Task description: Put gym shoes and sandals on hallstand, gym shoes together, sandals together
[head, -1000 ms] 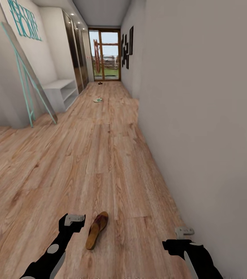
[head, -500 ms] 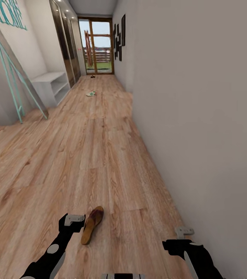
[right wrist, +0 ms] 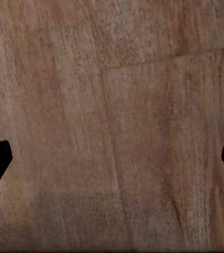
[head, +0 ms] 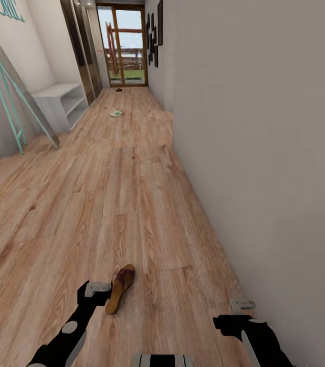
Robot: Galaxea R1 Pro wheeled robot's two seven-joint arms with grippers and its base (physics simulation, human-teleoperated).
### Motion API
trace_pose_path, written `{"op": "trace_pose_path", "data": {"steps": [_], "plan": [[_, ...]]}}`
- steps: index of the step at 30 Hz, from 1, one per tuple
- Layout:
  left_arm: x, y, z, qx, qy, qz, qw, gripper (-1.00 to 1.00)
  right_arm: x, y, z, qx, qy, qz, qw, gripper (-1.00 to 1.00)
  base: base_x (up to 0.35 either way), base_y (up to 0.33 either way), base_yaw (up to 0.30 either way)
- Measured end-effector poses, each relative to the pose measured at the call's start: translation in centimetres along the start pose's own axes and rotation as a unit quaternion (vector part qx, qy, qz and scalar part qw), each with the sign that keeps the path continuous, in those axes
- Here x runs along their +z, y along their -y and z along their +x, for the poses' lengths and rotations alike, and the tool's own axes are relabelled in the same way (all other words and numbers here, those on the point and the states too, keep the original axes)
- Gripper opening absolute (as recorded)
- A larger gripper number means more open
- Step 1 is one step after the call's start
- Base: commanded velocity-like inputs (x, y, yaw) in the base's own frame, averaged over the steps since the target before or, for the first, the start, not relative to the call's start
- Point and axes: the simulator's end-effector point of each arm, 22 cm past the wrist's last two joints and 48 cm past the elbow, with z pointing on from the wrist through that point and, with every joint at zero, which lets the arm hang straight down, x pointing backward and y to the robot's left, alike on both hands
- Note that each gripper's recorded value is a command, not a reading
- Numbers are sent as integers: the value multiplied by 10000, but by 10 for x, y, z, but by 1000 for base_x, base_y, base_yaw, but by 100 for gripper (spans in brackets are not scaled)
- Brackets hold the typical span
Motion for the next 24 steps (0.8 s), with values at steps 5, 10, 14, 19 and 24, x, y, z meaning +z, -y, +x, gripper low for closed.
{"op": "trace_pose_path", "data": {"steps": [5, 10, 14, 19, 24], "plan": [[2, 1, 17, -1, -141, 9, 9999, 100, 8, 0, 11, 1, -143, 0, 9999, 100, 0, 0, 0], [3, 2, 22, -2, -190, 12, 9998, 100, 11, 0, 15, 2, -192, 1, 9998, 100, 0, 0, 0], [3, 2, 22, -2, -180, 11, 9998, 100, 12, -1, 15, 4, -189, -4, 9998, 100, 0, 0, 0], [4, 1, 15, 4, -82, 11, 10000, 100, 12, -1, 14, 4, -177, -5, 9998, 100, 0, 0, 0], [5, 1, 9, 6, 53, 10, 10000, 100, 12, -1, 14, 4, -168, -5, 9999, 100, 0, 0, 0]]}}
